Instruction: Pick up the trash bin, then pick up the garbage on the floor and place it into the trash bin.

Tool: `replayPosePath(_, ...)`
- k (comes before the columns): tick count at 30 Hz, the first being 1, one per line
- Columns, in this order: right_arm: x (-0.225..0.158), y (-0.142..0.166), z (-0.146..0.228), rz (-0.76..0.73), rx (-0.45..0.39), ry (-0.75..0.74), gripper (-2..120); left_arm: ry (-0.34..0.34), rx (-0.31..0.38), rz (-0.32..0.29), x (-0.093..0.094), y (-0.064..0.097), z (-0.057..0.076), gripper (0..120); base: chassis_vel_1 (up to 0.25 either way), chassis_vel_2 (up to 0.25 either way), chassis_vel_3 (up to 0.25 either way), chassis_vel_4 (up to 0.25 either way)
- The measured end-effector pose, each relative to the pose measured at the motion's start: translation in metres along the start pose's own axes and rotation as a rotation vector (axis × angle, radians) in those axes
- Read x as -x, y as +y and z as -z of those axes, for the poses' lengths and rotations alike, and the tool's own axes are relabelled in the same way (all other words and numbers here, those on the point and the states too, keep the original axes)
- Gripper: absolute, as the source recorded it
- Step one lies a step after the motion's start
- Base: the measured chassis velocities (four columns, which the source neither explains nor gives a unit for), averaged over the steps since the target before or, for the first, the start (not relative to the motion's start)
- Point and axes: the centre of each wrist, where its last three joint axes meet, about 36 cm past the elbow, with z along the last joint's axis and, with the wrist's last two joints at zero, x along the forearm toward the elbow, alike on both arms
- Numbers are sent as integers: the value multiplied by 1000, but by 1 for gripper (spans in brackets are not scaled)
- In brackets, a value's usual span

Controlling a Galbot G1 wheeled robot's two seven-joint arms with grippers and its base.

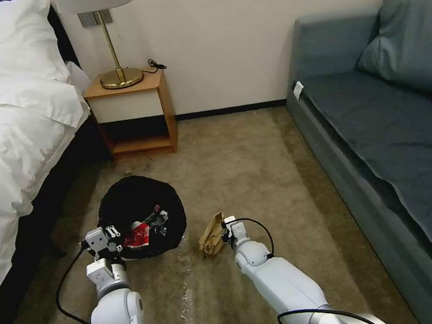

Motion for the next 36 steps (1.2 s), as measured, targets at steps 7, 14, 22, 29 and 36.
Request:
replayPosePath(7,5,-20,9,-47,37,-42,0,13,-14,-1,6,-1,-4,4,0,0,0,0)
replayPosePath(14,6,-31,24,-71,71,-90,0,27,-20,-12,10,-6,-9,4,0,0,0,0)
replayPosePath(22,2,-38,46,-86,92,-165,0,45,-24,-19,10,-9,-15,4,0,0,0,0)
replayPosePath(29,-4,-41,72,-94,99,-257,0,52,-28,-18,9,-8,-17,4,0,0,0,0)
replayPosePath(36,-10,-48,96,-104,124,-326,0,51,-31,-15,7,-6,-16,4,0,0,0,0)
